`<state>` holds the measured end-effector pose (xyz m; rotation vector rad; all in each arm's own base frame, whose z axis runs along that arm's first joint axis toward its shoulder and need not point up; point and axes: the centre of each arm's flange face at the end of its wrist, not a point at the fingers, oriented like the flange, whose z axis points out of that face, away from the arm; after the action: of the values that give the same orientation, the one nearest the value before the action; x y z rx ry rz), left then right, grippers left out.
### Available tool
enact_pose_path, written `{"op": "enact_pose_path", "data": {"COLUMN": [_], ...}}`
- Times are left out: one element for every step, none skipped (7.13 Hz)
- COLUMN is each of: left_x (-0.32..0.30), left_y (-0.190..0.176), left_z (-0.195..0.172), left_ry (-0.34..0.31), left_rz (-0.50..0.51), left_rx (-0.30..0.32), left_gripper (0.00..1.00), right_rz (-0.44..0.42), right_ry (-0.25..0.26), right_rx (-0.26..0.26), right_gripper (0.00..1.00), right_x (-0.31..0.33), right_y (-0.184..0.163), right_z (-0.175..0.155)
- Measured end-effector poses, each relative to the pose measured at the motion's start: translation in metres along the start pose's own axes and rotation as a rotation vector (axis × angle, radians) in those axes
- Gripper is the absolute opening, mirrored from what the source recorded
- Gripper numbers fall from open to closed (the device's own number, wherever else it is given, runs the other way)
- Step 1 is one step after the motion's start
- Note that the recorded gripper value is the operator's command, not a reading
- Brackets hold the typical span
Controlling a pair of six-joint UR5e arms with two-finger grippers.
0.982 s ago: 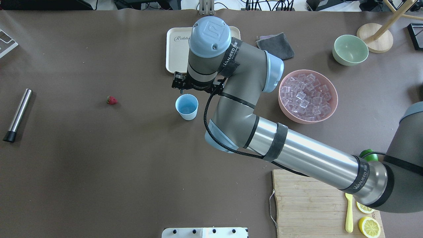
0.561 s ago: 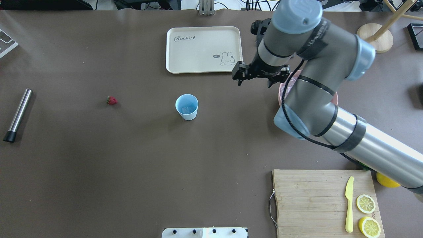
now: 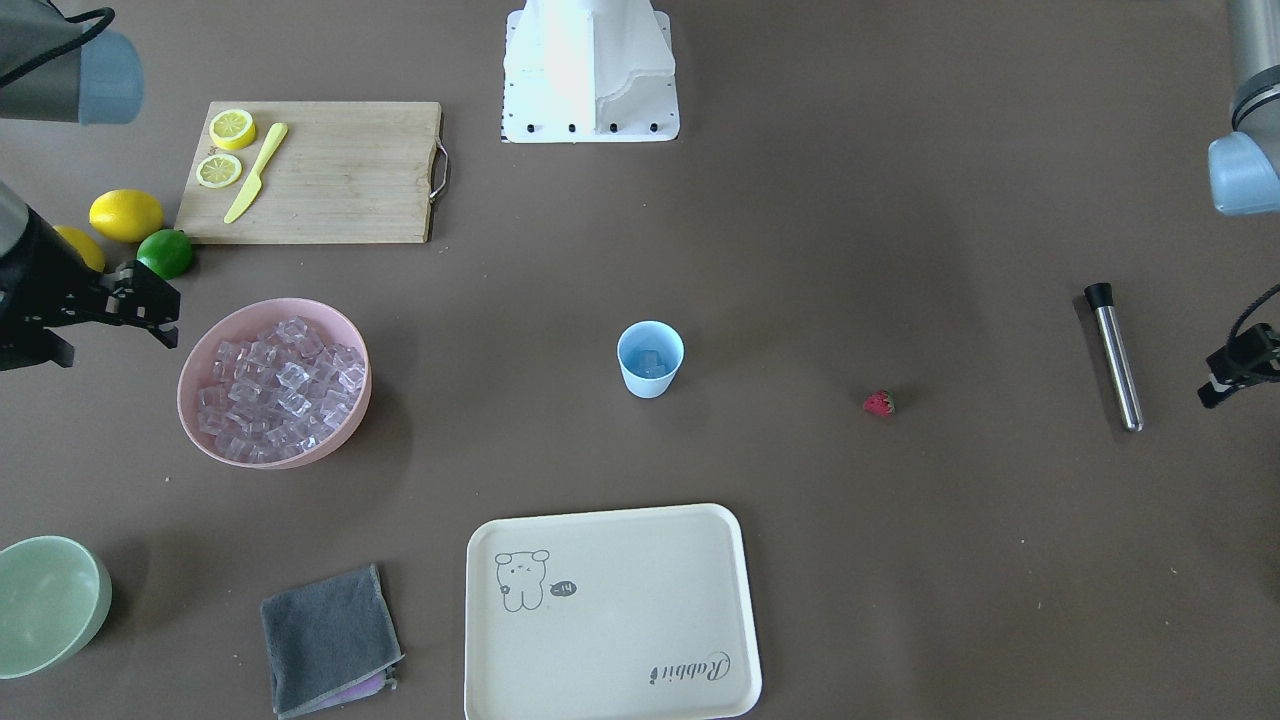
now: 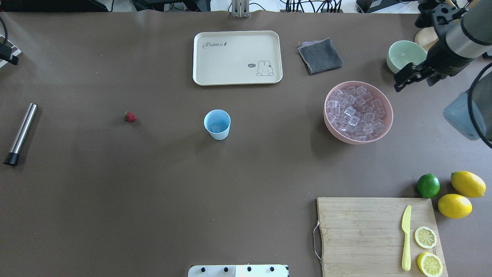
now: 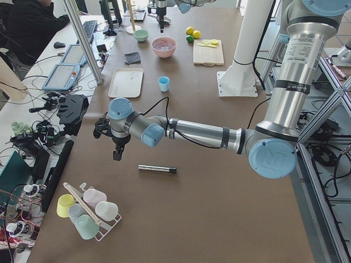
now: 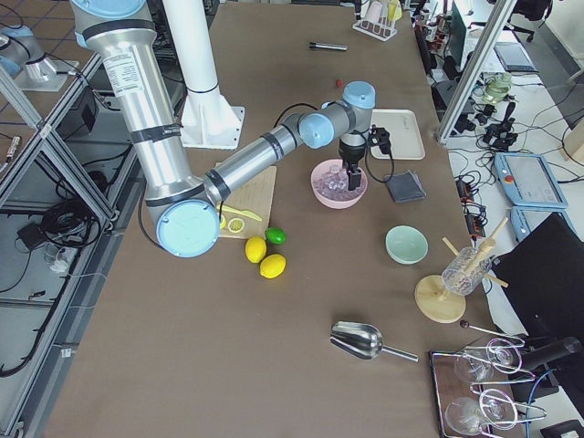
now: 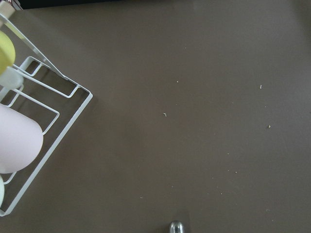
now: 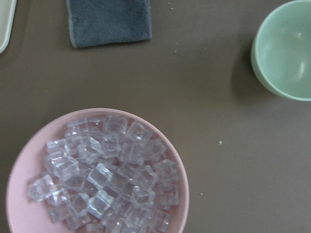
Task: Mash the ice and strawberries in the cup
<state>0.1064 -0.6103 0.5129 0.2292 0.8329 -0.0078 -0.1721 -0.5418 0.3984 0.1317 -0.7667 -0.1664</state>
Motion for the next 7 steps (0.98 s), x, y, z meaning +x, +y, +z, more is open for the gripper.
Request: {"op": "enact_pose_path", "data": {"left_x": [0.046, 0.096, 0.145, 0.186, 0.213, 0.229, 0.236], "left_y": [0.002, 0.006, 0.010, 0.016, 0.022, 0.026, 0.029], "left_z": [0.018, 0.036, 0.053, 0.068, 0.078, 0.085, 0.090], "left_ry": [0.003, 0.008, 0.017, 0.024, 0.025, 0.025, 0.024], "left_rz": [-0.025, -0.050, -0.067, -0.076, -0.086, -0.090, -0.088], "left_rx": [-0.010, -0.016, -0.022, -0.029, -0.030, -0.032, -0.036], "left_gripper": [0.98, 0.98, 0.98, 0.98, 0.98, 0.98, 0.98], "right_rz": [-0.034, -0.072, -0.099, -0.113, -0.112, -0.110, -0.105], "right_ry": [0.011, 0.027, 0.040, 0.048, 0.055, 0.064, 0.067], "right_rx": [-0.005, -0.012, -0.021, -0.033, -0.041, -0.046, -0.055], "right_gripper": [0.99, 0.99, 0.99, 0.99, 0.99, 0.99, 0.99], "right_x": [0.062, 0.126, 0.182, 0.233, 0.271, 0.295, 0.307], "right_y": [0.017, 0.038, 0.057, 0.074, 0.087, 0.097, 0.105], "right_z": [-0.009, -0.018, -0.022, -0.022, -0.021, -0.022, -0.018]}}
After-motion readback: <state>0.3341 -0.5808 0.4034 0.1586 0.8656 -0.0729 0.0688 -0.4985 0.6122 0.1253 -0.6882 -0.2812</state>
